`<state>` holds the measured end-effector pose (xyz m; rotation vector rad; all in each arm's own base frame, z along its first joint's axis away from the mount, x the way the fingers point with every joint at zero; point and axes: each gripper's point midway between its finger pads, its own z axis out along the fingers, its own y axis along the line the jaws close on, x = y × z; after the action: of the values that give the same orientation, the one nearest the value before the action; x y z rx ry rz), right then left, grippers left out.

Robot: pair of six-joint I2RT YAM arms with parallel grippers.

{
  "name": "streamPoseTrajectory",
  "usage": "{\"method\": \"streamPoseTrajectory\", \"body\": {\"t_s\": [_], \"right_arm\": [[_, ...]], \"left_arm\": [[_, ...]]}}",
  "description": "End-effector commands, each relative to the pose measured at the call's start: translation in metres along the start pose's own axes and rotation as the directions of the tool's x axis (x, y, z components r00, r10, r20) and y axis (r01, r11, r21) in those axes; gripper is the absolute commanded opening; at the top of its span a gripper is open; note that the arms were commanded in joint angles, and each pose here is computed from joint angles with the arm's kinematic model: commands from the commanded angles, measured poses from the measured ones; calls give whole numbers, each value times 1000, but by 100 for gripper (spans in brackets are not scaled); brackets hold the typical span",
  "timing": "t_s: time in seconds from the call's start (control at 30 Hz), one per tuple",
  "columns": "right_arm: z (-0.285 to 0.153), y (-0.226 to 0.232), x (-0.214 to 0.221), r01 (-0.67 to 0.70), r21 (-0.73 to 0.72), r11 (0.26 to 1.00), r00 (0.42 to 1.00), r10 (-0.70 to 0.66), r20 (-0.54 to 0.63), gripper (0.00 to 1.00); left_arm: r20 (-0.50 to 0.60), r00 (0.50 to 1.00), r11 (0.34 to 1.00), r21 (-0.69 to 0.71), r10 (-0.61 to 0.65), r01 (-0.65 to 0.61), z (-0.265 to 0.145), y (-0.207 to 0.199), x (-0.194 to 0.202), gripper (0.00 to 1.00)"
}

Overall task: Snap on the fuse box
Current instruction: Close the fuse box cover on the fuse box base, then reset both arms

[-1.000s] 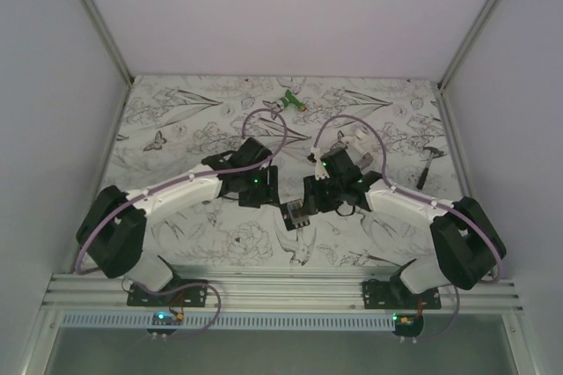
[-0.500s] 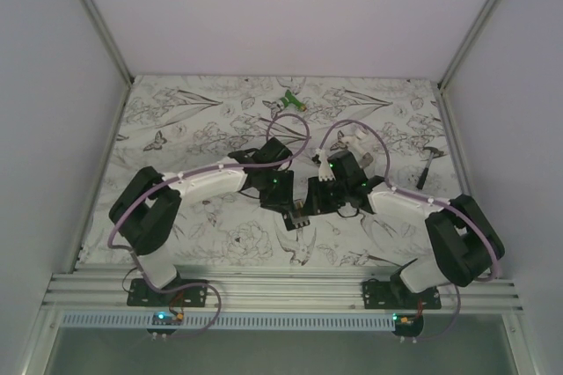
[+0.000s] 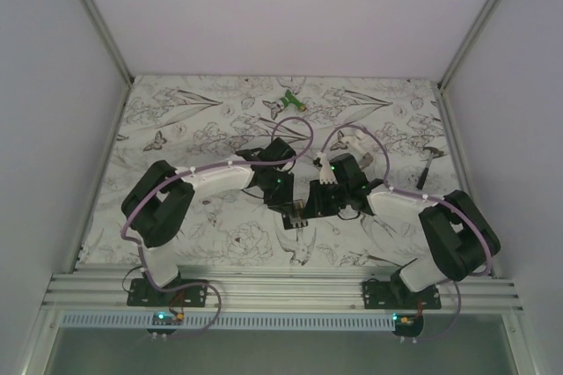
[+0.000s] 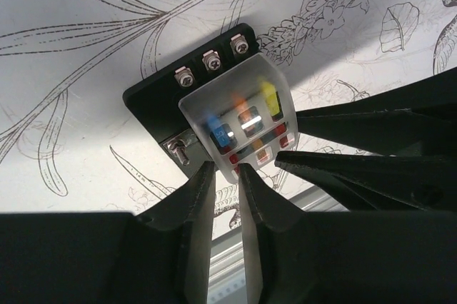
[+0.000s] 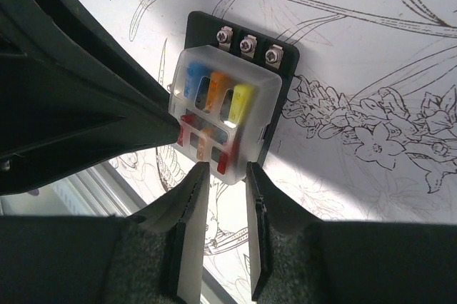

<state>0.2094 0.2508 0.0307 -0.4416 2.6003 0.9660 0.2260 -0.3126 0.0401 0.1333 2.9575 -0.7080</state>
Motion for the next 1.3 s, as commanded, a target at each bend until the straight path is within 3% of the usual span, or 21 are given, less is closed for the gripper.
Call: {"method": "streamPoseTrajectory", "body": {"t_s": [0.0,0.2,0.4,0.6,0.73,0.93,1.07,1.2,1.27], "right_arm": [[10,-15,22,-27,36,999,998,29,-57,25],[15,-16,30,-38,36,999,995,41,-89,23],[-7,2,-6,32,34,999,999,-33,29,29],[-47,-10,-46,79,224,971,972,-126,201,48],[-86,-42,-70,20,415,910,928,-171,330,68],[-159,-96,-96,-183,618,765,811,-238,534,100],[-206,-122,-102,-337,660,671,675,-317,666,99],[-236,-144,-96,-467,655,594,528,-407,745,99],[-241,-153,-91,-499,636,589,452,-449,771,99]], "left_arm": [[-68,997,998,-66,-20,16,22,21,17,21],[-97,995,995,-100,-35,25,26,37,29,20],[-10,1000,997,-71,-5,4,-1,32,12,24],[135,990,997,-71,51,-41,-43,27,-11,48],[243,966,990,-125,89,-60,-70,37,-21,65],[427,902,959,-278,66,61,-115,98,-36,86],[598,799,887,-402,66,228,-160,155,-43,99],[701,706,765,-509,102,395,-196,211,-36,100],[736,666,684,-549,123,481,-211,239,-32,100]]}}
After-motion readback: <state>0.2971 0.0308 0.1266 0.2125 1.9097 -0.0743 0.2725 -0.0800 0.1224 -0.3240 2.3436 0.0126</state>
